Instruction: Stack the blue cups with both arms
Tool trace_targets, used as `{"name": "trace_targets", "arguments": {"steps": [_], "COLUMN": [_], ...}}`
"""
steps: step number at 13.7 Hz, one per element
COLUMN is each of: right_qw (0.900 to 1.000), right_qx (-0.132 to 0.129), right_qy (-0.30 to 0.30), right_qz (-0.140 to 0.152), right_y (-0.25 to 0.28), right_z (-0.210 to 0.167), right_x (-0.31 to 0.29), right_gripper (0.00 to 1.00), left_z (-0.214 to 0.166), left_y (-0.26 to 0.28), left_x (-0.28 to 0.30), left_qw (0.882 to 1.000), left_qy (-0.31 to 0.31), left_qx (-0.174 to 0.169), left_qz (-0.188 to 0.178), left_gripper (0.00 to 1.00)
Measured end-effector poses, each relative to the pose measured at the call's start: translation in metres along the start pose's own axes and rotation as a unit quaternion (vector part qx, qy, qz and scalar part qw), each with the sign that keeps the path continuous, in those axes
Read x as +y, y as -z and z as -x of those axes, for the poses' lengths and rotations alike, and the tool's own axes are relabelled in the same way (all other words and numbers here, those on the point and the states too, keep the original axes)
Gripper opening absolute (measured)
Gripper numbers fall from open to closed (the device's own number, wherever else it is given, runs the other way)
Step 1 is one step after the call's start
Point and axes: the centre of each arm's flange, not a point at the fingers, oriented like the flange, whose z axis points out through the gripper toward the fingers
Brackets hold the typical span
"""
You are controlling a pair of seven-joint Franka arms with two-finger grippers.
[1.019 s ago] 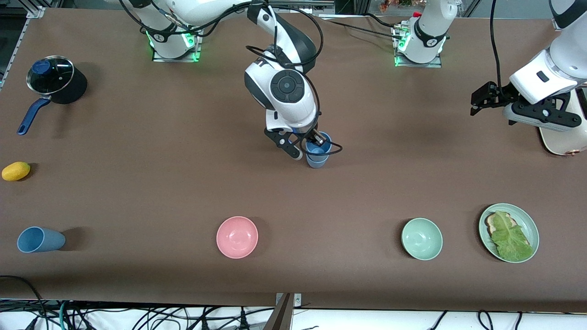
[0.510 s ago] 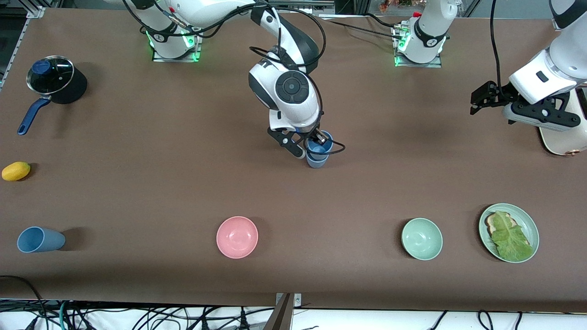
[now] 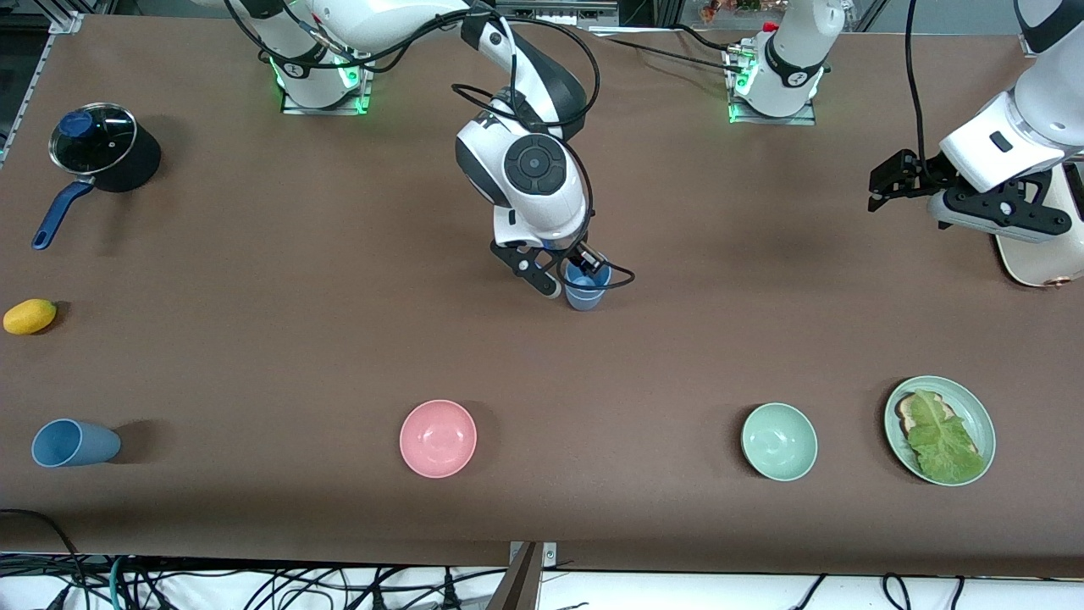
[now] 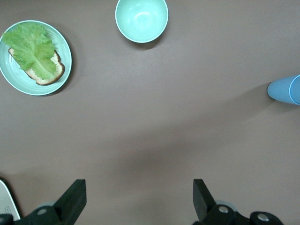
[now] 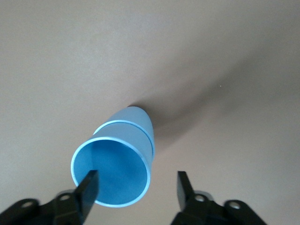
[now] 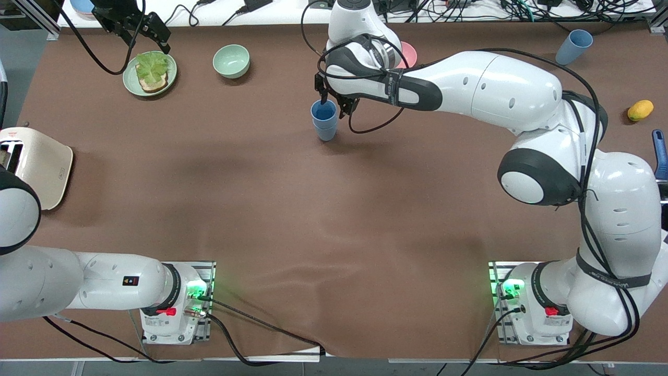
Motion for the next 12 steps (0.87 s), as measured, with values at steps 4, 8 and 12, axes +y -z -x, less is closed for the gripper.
{"name": "trace_targets", "arguments": {"steps": [4, 8, 12], "right_qw": [1.0, 0.997, 0.992], "right_qx": [0.001, -0.006, -0.019], "right_qy": [0.022, 0.06, 0.101], "right_qz": [0.013, 0.041, 0.071], "right_y": [0.023, 0.073, 0.091], "right_z": [-0.026, -0.076, -0.11], "right_x": [0.005, 0.027, 0.047], "right_gripper": [1.0, 1.0, 1.0], "left_z": [0.0, 0.0, 0.001], "left_y": [0.0, 0.0, 0.0], "left_x": [0.0, 0.0, -0.002], "left_qw": [1.0, 1.0, 1.0], "left_qy": [0.0, 0.0, 0.002], "left_qx": [-0.001, -0.001, -0.002], "left_qz": [0.0, 0.0, -0.002], "left_gripper": [1.0, 1.0, 1.0]}}
